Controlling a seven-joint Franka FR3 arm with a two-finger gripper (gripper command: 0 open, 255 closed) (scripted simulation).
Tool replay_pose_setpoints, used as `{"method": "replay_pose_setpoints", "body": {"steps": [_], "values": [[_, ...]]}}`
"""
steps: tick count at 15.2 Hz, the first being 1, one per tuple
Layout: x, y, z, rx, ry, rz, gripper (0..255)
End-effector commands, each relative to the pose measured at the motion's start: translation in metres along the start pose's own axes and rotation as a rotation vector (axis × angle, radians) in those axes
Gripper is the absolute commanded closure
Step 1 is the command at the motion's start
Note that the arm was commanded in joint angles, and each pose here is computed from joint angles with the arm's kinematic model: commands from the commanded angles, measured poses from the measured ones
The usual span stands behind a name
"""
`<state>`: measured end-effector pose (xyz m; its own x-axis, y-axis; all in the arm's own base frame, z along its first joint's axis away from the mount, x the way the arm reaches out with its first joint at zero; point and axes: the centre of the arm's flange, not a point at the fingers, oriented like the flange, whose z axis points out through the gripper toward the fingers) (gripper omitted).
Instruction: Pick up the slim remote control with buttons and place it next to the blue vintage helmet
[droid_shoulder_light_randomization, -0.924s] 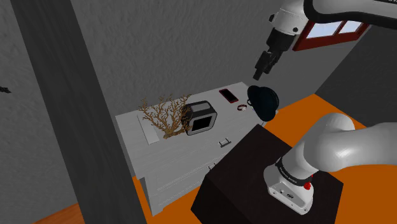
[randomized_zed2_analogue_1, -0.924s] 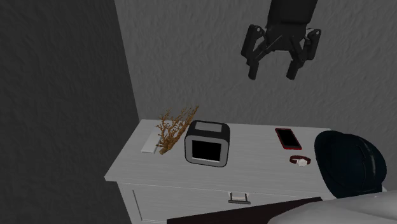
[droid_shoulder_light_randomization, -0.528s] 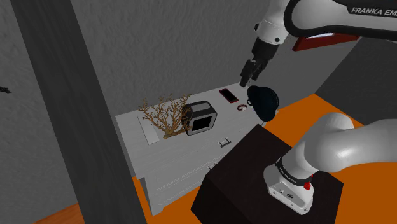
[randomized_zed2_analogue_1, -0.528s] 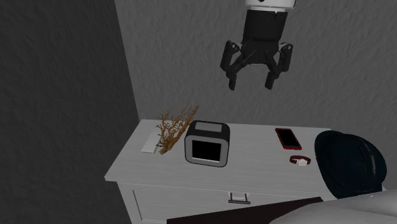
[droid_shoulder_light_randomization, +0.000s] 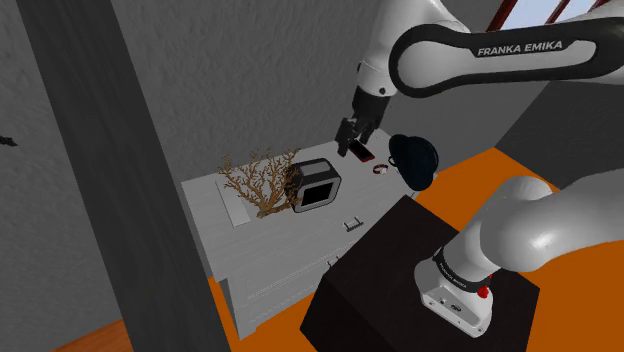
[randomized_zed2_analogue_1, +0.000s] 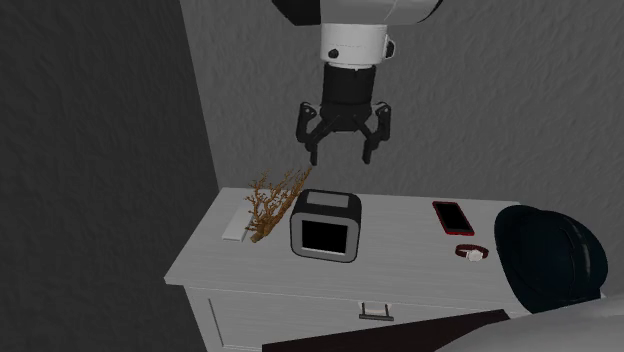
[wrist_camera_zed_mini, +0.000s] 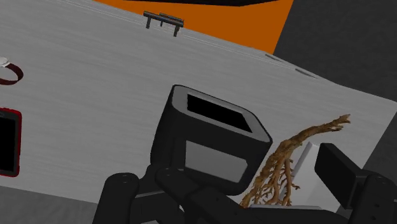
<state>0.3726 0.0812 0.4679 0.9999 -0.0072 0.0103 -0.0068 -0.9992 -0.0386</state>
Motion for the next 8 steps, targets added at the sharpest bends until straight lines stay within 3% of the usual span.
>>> {"method": "replay_pose_setpoints", "body": {"steps": [1, 8], "values": [[0.014, -0.016, 0.019, -0.003, 0.001, 0.006, 0], [0.058, -0.074, 0.079, -0.018, 0.001, 0.025, 0]]}}
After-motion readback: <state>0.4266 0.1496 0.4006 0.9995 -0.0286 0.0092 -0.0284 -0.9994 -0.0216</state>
